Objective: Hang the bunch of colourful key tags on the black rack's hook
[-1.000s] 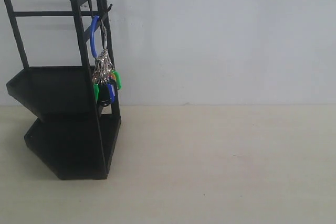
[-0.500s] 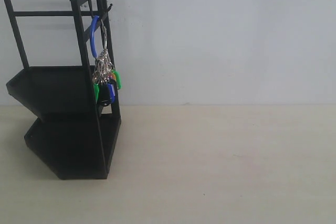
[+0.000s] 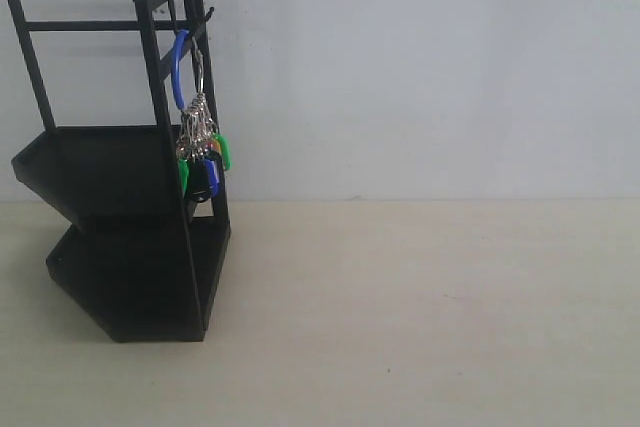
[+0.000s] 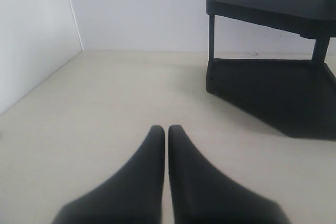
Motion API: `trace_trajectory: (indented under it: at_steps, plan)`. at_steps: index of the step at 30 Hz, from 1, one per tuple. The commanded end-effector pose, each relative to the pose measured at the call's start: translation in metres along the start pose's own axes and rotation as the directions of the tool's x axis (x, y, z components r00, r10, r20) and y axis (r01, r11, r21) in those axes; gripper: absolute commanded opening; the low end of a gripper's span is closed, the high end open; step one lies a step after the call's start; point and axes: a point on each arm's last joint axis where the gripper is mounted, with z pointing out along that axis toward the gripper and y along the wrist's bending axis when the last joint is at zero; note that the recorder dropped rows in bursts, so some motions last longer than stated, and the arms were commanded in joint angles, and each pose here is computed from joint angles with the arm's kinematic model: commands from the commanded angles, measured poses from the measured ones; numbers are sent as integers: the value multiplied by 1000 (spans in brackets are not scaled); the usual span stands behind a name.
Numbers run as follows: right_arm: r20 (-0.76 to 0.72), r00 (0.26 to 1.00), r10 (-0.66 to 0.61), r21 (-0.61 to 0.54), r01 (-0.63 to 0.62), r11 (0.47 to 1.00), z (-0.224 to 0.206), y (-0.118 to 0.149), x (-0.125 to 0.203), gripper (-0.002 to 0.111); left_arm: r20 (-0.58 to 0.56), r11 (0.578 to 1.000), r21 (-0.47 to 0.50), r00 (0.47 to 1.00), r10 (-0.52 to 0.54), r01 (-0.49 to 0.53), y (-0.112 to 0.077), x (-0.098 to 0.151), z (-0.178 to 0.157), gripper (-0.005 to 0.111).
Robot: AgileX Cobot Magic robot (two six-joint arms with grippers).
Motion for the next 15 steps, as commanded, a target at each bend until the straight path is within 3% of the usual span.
trace_trajectory:
  at_steps: [1, 6, 15]
  plan:
    - [-104, 991, -86, 25, 89, 996, -1, -3, 10, 0, 4, 1000, 3, 1000, -5, 5, 0, -1, 0, 4]
    - [-111, 964, -240, 9, 242, 970, -1, -4, 11, 0, 2, 1000, 3, 1000, -5, 5, 0, -1, 0, 4]
    - [-127, 961, -245, 8, 248, 969, -1, -4, 12, 0, 2, 1000, 3, 1000, -5, 5, 0, -1, 0, 4]
